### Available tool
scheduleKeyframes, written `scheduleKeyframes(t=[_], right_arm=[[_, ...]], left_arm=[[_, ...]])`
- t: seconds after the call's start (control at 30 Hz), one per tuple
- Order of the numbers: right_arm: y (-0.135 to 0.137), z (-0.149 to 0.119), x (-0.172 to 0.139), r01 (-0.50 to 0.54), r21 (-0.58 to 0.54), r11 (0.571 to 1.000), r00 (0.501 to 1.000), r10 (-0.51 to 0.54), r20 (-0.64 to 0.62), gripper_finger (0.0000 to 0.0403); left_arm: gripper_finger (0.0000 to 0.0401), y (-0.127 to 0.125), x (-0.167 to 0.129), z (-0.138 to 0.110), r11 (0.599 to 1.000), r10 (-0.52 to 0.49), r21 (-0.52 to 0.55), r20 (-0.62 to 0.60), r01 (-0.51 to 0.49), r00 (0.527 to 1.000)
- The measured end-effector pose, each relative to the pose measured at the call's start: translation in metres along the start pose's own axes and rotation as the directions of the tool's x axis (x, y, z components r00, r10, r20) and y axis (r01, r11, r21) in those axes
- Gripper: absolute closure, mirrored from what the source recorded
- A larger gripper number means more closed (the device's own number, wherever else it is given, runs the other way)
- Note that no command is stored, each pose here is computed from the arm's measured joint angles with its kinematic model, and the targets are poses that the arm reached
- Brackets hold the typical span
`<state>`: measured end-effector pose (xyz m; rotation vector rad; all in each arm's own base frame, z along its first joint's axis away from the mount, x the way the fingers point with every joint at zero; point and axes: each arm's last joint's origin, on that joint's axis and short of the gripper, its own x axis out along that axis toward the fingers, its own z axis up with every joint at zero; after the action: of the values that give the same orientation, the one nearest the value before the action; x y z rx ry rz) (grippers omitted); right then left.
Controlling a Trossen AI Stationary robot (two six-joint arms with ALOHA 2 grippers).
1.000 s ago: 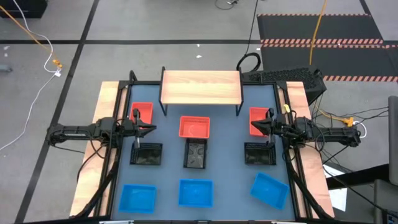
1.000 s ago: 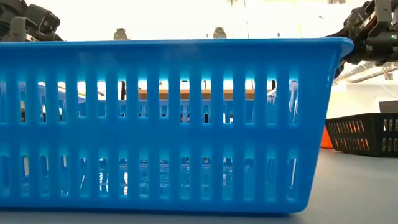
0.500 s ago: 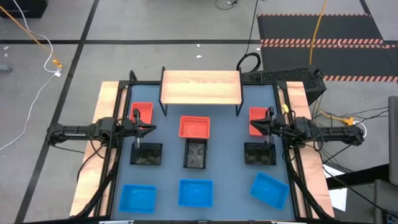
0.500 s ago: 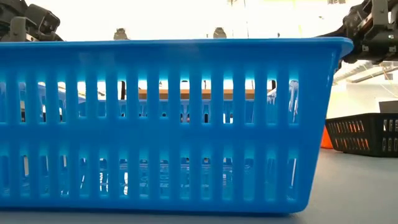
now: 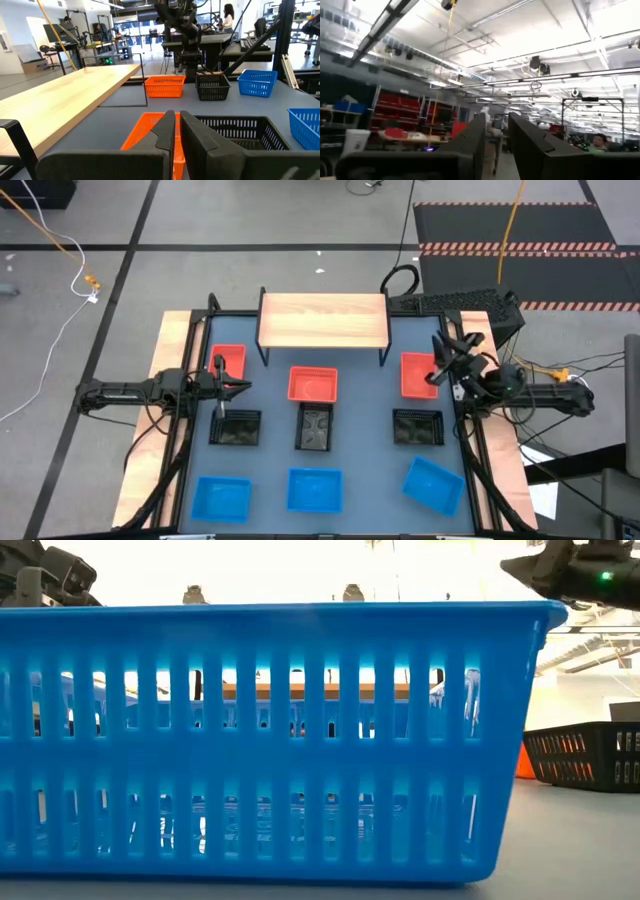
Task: Stack baskets on shelf by color
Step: Put the right orange bin on the shelf
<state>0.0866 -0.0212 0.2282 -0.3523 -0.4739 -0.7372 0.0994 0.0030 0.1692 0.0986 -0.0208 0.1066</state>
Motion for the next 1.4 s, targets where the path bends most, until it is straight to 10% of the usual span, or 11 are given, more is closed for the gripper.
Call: scheduleKeyframes(t=[0.4,0.77,1.17,1.4], right_arm=[[0.000,-0.025,0.015,0.085,-0.006,0.996,0.985,-0.085,-0.149,0.0323],[0.000,-0.032,0.018,0.097,-0.018,0.995,0.978,-0.099,-0.184,0.0323],[0.008,-0.046,0.015,0.032,0.201,0.979,0.954,0.030,-0.299,0.0323],[0.016,-0.051,0.015,-0.040,0.481,0.876,0.934,0.204,-0.294,0.0323]], left_arm=[[0.0370,0.000,0.000,0.002,0.992,0.003,0.127,0.024,-0.006,1.000],[0.0370,0.002,-0.002,0.017,0.999,0.020,-0.031,0.178,-0.014,0.984],[0.0370,0.002,-0.002,0.019,0.960,0.021,-0.278,0.193,0.034,0.981],[0.0370,0.003,-0.002,0.020,0.951,0.045,-0.309,0.208,0.022,0.977]])
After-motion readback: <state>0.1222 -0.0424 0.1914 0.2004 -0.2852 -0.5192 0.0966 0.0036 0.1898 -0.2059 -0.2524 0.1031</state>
